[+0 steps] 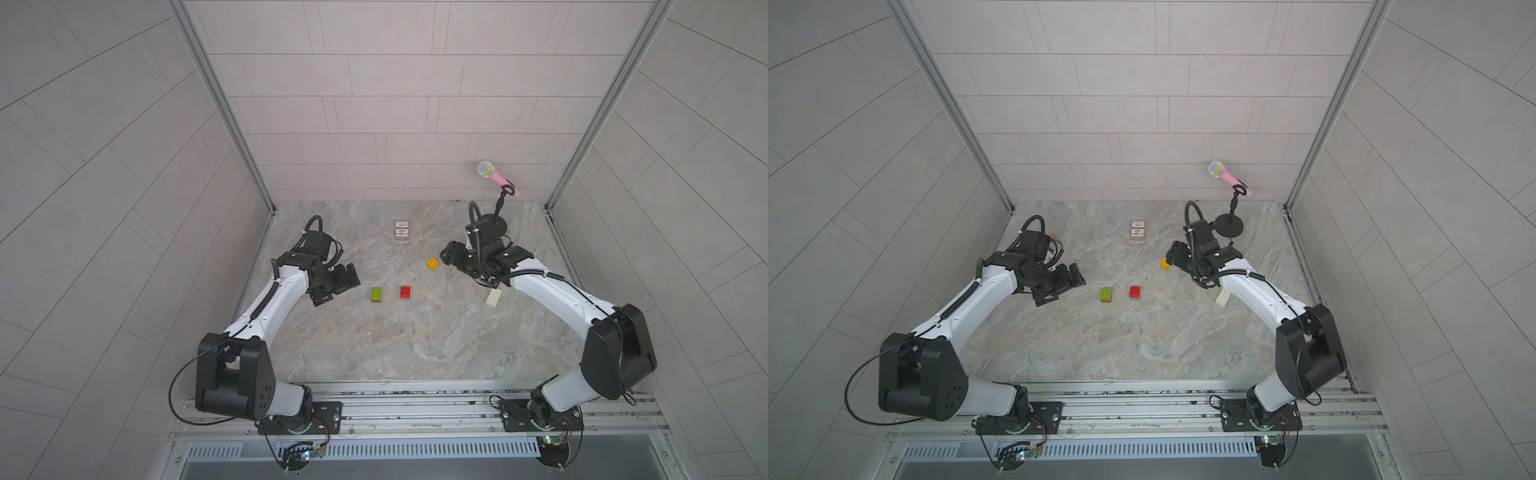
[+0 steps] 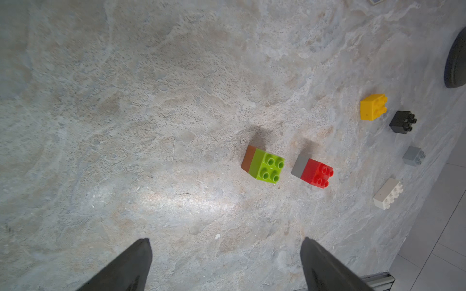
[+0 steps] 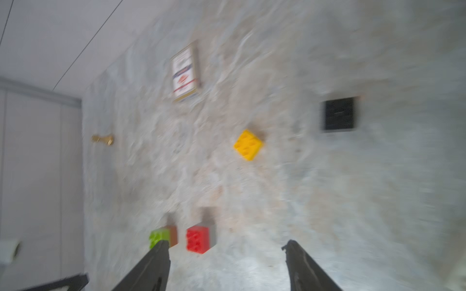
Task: Assemble the letter h with lego
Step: Move the lego brick at the center of the board.
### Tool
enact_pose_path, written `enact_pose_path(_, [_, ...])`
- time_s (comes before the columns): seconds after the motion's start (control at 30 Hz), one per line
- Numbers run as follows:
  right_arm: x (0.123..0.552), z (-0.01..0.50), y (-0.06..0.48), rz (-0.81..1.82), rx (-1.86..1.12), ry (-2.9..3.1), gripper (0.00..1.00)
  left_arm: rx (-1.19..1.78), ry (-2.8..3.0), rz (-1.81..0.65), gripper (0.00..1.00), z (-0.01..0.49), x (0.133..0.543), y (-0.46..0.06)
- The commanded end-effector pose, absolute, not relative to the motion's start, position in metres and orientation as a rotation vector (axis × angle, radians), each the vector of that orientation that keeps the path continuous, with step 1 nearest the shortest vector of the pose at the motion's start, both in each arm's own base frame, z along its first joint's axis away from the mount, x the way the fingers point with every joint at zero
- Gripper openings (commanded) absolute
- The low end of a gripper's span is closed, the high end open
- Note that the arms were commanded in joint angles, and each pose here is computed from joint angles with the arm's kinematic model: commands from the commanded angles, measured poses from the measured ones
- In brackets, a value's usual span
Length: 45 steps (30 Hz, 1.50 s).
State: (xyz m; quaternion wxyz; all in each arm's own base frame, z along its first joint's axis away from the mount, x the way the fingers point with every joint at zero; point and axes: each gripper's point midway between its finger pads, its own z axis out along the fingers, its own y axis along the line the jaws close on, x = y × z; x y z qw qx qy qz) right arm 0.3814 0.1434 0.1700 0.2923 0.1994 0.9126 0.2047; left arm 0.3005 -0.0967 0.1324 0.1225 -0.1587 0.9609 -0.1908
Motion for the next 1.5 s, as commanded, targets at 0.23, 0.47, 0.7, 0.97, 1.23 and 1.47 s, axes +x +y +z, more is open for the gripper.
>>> enact_pose_path(0.23, [0.321,0.093,0.012,0.011,0.835,2.601,0.97,-0.249,2.786,-0.516,1.0,0.145,0.288,-0.118])
enact_pose_path(0.47, [0.34,0.058,0.026,0.011,0.803,2.738,0.88,-0.048,2.819,-0.504,1.0,0.143,0.275,-0.146])
enact_pose_path(0.7, [0.336,0.036,0.032,0.003,0.775,2.782,0.82,0.41,2.861,-0.46,1.0,0.133,0.242,-0.207])
enact_pose_path(0.97, [0.33,0.019,0.035,-0.011,0.687,2.842,0.61,0.579,2.81,-0.521,0.98,0.152,0.232,-0.249])
enact_pose_path(1.23, [0.323,0.013,0.058,-0.048,0.487,2.898,0.34,0.562,2.702,-0.572,0.98,0.188,0.25,-0.263])
enact_pose_path(1.47, [0.314,0.021,0.114,-0.041,0.112,2.926,0.26,0.504,2.646,-0.515,0.98,0.184,0.256,-0.246])
